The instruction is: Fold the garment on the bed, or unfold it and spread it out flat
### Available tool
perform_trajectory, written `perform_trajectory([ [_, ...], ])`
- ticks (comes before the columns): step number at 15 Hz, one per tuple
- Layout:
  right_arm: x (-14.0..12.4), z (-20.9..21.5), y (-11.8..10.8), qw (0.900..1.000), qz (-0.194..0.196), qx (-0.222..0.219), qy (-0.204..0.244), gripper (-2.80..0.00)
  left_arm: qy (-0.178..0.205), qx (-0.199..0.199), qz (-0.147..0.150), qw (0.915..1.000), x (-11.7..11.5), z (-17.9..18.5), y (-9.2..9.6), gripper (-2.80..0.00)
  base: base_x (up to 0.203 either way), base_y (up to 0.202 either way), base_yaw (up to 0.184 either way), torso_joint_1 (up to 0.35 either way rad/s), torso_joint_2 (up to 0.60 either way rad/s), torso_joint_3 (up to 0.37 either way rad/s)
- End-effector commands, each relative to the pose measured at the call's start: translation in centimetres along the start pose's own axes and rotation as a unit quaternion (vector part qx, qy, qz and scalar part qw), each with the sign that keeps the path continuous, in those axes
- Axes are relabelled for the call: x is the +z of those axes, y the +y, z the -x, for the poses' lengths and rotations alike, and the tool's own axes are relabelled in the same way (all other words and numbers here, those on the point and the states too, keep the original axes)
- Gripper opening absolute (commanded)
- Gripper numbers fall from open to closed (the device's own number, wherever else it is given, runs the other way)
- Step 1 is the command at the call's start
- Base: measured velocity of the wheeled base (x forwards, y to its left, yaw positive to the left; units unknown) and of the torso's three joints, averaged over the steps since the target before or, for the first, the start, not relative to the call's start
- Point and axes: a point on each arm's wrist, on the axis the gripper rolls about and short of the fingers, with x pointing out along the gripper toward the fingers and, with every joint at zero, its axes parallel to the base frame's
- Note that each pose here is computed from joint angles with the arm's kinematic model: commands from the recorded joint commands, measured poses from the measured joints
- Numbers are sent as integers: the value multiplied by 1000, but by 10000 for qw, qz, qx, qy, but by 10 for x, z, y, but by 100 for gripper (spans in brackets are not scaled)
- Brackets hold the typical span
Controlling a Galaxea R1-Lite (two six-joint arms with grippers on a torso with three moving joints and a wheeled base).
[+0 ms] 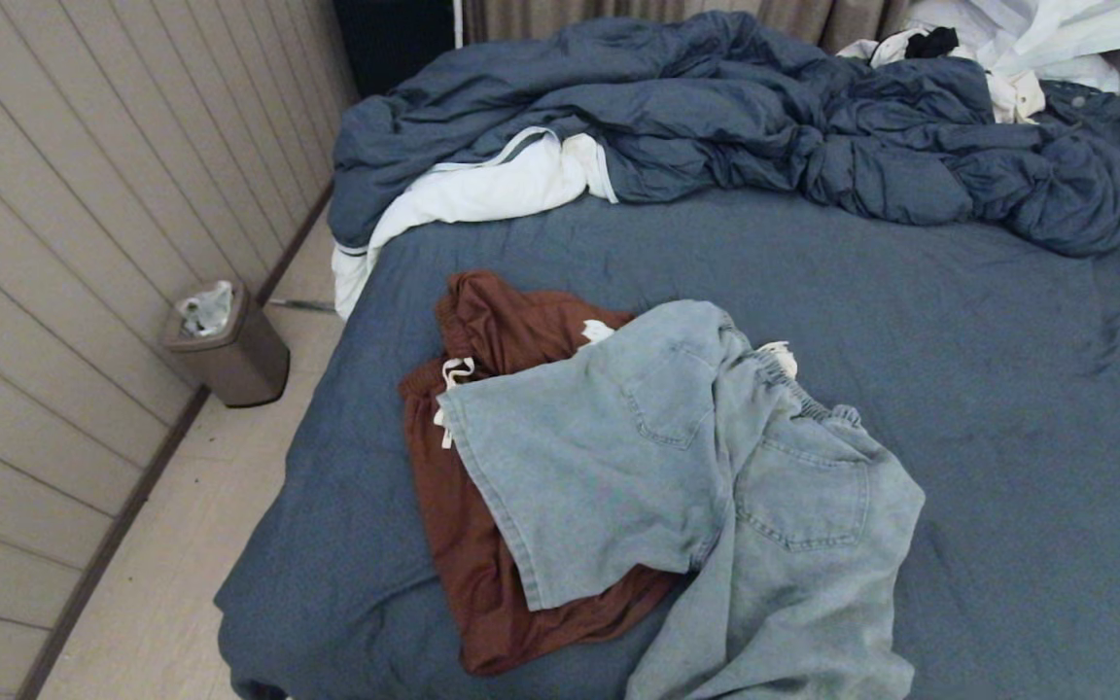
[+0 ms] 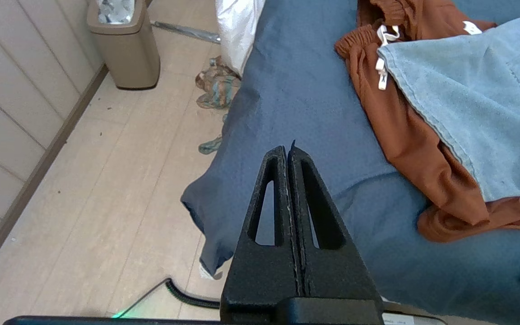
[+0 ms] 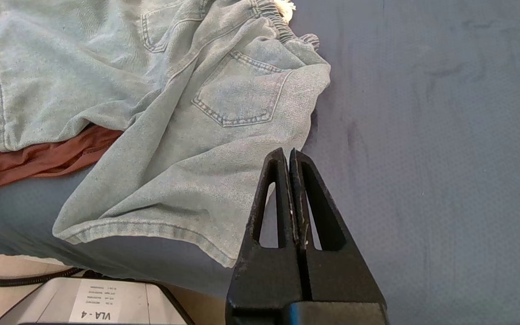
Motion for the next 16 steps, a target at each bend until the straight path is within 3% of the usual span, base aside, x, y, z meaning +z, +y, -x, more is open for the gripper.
perform_trajectory([
  [1, 0, 0, 0, 10000, -2, 4, 0, -280, -4, 2, 5, 10000, 0, 0, 0, -280, 0, 0, 0, 0, 0, 0],
  [16, 0, 0, 0, 10000, 2, 4, 0, -280, -4, 2, 5, 10000, 0, 0, 0, -280, 0, 0, 0, 0, 0, 0],
])
